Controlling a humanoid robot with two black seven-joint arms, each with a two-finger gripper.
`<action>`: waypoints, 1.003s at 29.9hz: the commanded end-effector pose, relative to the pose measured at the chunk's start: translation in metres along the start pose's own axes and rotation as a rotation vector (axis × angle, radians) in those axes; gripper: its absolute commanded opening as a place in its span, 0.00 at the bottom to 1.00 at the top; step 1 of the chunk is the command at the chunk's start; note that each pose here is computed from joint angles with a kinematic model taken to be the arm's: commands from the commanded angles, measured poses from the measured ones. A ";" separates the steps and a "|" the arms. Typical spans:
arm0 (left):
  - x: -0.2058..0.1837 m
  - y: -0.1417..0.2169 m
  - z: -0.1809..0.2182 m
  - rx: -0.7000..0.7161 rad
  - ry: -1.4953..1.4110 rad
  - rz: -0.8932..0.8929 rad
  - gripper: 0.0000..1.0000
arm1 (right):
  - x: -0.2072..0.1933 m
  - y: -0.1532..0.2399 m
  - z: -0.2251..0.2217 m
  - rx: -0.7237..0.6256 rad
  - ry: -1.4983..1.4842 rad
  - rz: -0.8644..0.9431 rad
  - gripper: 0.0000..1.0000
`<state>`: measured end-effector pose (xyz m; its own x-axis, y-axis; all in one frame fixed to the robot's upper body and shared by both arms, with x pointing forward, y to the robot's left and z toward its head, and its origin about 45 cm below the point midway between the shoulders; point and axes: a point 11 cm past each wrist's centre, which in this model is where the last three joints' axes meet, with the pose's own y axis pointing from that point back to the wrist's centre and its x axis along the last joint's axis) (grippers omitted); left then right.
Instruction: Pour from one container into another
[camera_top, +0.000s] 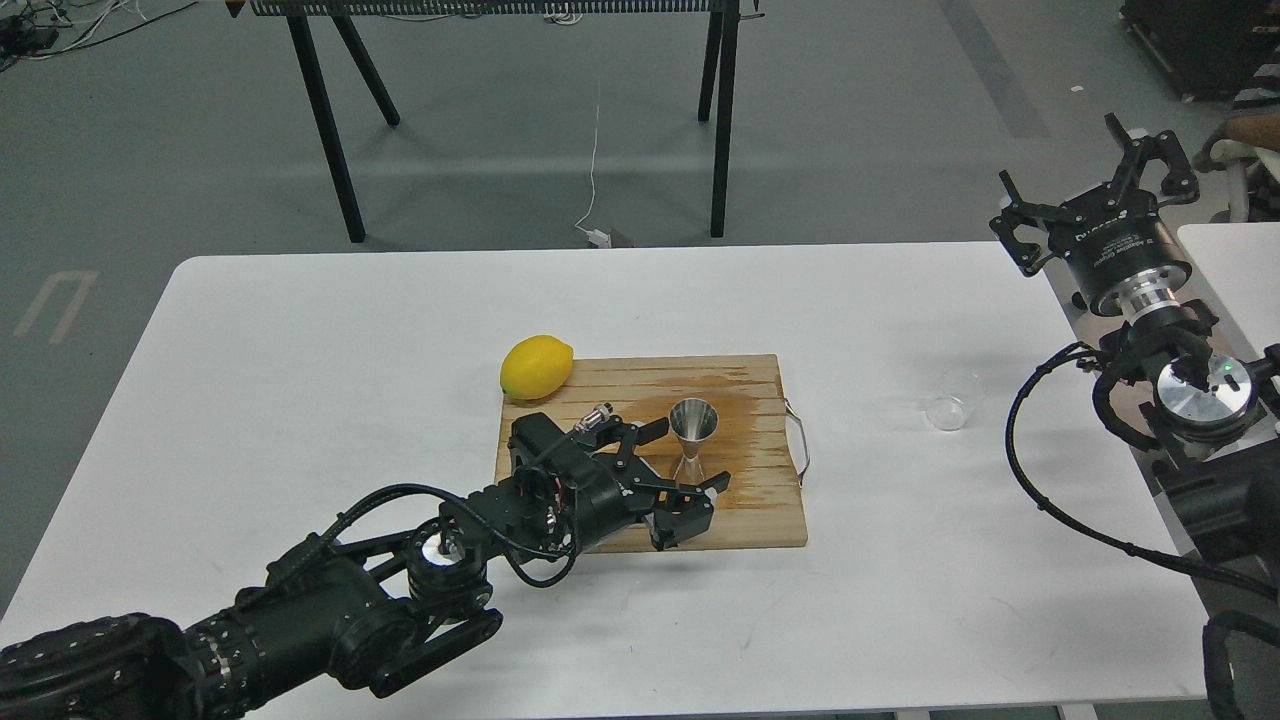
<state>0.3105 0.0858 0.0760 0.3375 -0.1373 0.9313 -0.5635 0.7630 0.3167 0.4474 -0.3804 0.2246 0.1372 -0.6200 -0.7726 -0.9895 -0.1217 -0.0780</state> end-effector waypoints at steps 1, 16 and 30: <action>0.001 0.014 -0.012 0.015 -0.015 -0.002 0.98 | 0.000 0.000 0.000 -0.001 0.000 0.000 0.99; 0.021 0.125 -0.077 0.188 -0.010 0.092 0.97 | 0.001 0.001 0.001 -0.005 0.002 0.002 0.99; 0.107 0.220 -0.196 0.524 0.907 0.574 0.98 | -0.009 -0.003 0.007 -0.007 -0.002 -0.027 1.00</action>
<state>0.3515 0.3431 0.1879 0.2577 0.5107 0.8203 -0.9532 0.2734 0.1292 0.4482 -0.3747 0.2278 0.1557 -0.6159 -0.7723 -0.9869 -0.1297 -0.0956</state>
